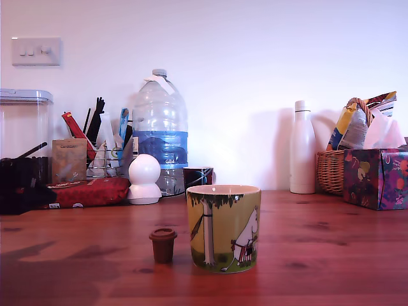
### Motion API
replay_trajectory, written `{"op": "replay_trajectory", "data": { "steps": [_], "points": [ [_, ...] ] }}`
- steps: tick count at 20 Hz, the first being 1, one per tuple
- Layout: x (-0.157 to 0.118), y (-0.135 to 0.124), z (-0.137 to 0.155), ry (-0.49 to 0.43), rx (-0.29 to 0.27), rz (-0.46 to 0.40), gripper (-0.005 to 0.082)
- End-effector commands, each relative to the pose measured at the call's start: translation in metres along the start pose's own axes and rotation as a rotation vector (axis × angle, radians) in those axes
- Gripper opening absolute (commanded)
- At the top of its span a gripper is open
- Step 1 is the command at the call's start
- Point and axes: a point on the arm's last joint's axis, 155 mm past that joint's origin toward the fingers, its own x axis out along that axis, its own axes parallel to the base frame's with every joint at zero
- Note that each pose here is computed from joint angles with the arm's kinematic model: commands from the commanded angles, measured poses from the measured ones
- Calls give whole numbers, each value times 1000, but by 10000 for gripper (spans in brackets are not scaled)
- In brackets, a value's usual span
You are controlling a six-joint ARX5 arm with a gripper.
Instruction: Pick up the coffee capsules from the table one by one and drop them inside the nearest coffee cup
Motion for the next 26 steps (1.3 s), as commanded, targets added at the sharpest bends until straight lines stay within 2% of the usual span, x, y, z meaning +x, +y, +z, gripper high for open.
{"op": "replay_trajectory", "data": {
  "steps": [1, 19, 21, 23, 26],
  "points": [
    [0, -1, -4, 8, 4, -2, 589],
    [4, -1, 2, -3, 6, -2, 568],
    [5, 0, 4, -8, 7, -2, 486],
    [7, -3, 6, -15, 8, -14, 359],
    [9, -4, 10, -25, 11, -23, 50]
  ]
}}
